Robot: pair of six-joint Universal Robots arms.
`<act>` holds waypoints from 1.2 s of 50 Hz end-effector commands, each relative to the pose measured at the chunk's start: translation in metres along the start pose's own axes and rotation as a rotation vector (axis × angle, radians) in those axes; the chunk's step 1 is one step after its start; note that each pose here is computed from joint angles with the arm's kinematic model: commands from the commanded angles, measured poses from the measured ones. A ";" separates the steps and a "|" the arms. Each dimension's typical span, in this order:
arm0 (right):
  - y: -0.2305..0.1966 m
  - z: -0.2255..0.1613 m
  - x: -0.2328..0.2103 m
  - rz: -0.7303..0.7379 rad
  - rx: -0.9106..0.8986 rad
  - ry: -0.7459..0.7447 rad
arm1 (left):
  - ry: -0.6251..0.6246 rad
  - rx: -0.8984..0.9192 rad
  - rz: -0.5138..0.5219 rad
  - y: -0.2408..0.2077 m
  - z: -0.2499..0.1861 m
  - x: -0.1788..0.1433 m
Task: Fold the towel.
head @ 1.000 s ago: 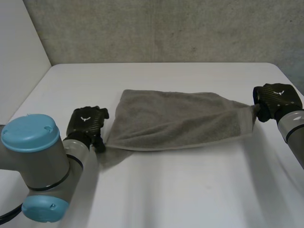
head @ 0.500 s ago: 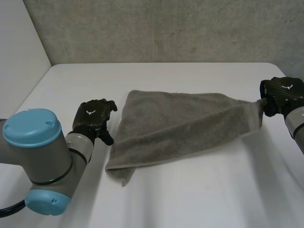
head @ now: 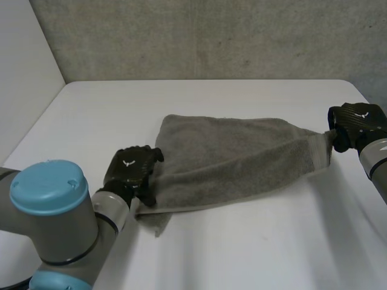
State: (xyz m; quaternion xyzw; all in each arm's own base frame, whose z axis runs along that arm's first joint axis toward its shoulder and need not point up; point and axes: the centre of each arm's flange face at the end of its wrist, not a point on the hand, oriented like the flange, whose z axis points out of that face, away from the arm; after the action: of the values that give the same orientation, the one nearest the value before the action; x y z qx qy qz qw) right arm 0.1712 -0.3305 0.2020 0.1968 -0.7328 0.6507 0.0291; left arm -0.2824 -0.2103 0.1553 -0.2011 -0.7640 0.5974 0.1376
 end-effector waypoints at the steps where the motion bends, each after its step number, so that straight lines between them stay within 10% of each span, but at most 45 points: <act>1: 0.002 0.001 0.000 0.000 -0.006 -0.001 | 0.064 -0.037 -0.005 0.007 -0.014 0.016; 60: -0.009 -0.001 0.004 0.000 0.024 0.008 | -0.104 -0.017 0.150 0.013 0.028 -0.026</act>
State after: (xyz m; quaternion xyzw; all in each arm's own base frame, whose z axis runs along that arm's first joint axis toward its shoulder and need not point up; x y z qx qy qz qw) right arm 0.1711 -0.3314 0.1973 0.1975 -0.7372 0.6456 0.0276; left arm -0.2700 -0.2359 0.1273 -0.2329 -0.7662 0.5966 0.0526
